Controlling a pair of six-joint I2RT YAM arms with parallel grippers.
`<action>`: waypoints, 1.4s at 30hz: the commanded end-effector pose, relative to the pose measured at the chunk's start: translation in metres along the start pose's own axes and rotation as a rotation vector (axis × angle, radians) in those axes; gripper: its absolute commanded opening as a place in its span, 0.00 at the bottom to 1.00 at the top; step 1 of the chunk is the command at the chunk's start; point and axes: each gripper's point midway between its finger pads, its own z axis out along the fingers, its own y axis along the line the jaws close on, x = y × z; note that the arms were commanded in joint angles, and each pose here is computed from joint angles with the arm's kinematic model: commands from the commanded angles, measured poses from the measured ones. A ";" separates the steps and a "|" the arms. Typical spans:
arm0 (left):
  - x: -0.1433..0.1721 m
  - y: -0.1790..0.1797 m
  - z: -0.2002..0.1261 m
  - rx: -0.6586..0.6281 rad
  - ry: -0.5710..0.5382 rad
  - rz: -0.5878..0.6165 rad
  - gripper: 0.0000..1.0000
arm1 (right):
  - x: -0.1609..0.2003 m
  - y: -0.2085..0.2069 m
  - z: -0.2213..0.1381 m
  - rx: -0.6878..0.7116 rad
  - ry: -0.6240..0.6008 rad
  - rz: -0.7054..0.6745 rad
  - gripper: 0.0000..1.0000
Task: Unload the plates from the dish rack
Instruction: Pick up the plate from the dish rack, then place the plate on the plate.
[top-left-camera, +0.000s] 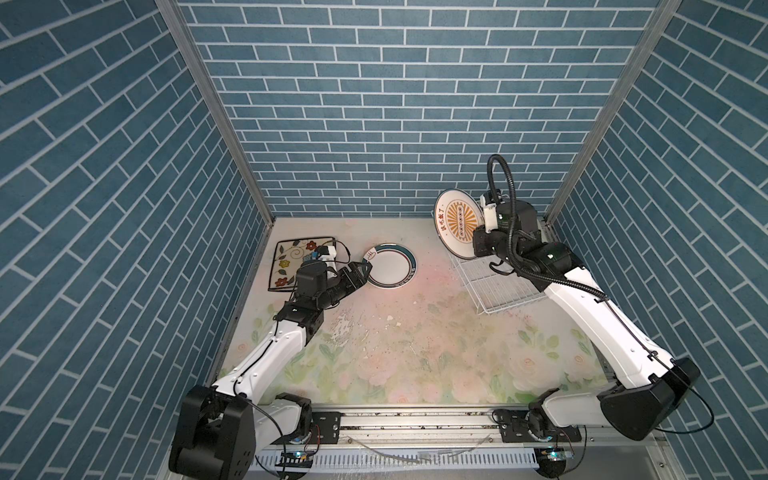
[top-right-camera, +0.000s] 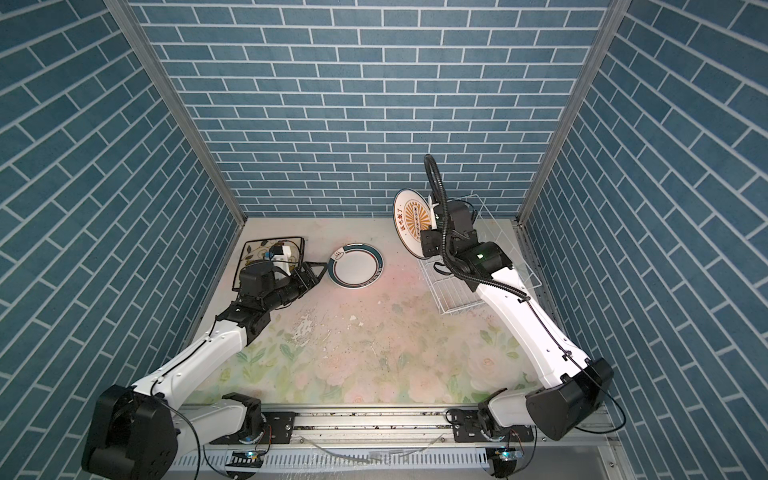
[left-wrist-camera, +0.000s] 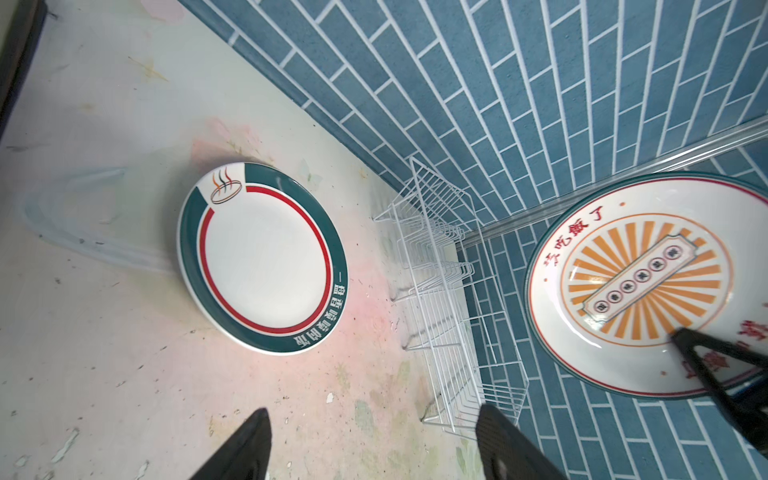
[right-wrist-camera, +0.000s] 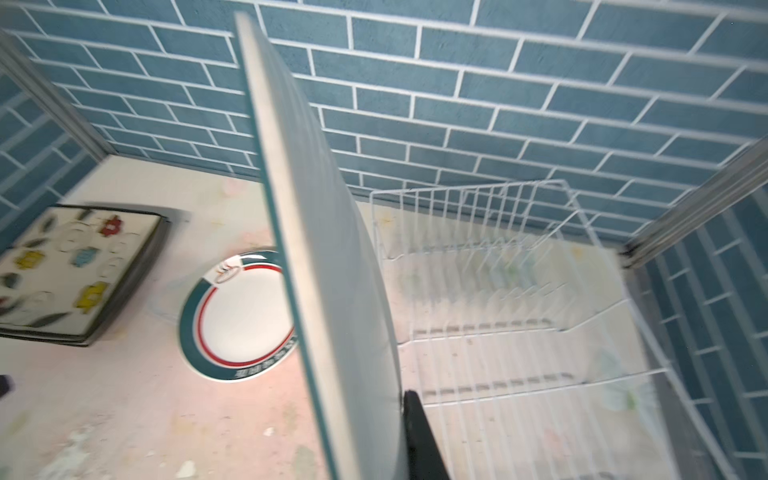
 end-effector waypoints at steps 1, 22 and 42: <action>-0.006 -0.031 0.006 0.103 -0.013 0.039 0.80 | -0.003 0.030 0.008 -0.257 -0.010 0.259 0.00; 0.021 -0.081 0.072 0.349 0.093 0.043 0.64 | 0.032 0.079 0.039 -0.606 0.121 0.504 0.00; 0.019 -0.082 0.079 0.431 0.061 -0.026 0.20 | 0.044 0.091 0.045 -0.764 0.178 0.580 0.00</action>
